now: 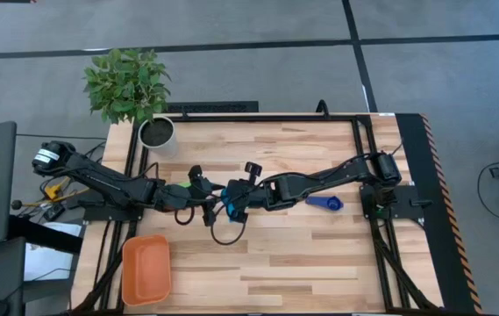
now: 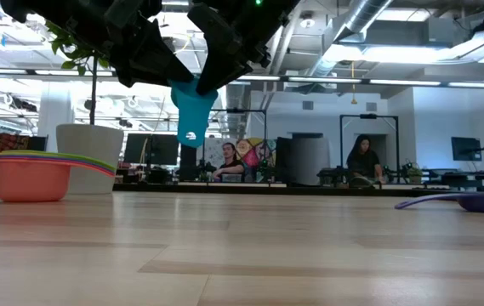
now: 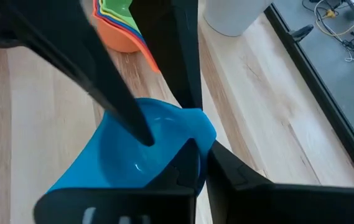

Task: Nest measuring cups in basket
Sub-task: Stack the light blue measuring cup on top of the green measuring cup

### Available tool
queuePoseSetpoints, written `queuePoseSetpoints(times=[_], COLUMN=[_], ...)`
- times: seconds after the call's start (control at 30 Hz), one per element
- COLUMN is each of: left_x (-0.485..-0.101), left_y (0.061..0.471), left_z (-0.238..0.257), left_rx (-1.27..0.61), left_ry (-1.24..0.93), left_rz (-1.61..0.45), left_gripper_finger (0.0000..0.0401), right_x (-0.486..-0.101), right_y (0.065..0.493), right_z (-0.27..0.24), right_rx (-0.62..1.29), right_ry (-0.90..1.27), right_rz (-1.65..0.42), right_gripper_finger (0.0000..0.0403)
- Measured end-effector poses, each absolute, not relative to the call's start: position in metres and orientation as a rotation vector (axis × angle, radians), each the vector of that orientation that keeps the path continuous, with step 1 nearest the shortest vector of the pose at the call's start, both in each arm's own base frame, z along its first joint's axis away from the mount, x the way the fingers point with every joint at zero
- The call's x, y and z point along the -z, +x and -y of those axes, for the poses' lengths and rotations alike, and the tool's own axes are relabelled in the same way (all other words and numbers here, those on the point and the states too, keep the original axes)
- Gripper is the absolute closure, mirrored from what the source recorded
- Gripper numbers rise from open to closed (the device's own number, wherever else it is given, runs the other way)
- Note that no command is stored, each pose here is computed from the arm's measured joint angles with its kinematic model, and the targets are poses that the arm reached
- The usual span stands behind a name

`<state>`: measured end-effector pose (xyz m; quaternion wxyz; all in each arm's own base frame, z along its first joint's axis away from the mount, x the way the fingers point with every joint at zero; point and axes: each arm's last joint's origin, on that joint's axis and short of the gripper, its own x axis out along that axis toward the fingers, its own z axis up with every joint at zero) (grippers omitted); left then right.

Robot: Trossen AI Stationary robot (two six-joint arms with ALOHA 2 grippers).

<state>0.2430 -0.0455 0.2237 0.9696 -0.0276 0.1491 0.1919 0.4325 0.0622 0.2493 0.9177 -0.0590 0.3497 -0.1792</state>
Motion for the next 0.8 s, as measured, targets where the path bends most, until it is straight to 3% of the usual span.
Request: queuePoseSetpoints(times=[0.47,0.8], left_x=[-0.2231,-0.2224], left_y=[0.2423,0.2438], left_z=[0.0422,0.0369], left_rx=[-0.448,-0.421], left_ry=[-0.016,-0.033], left_rz=[-0.306,-0.317], left_gripper_finger=[0.0388,0.0397], right_x=[-0.2527,-0.2525], right_y=[0.4359,0.4355], right_z=[-0.0643,-0.0653], right_rx=[0.359,0.352], right_ry=[-0.128,-0.145], right_rz=[-0.669,-0.675], right_gripper_finger=[0.0377,0.0379])
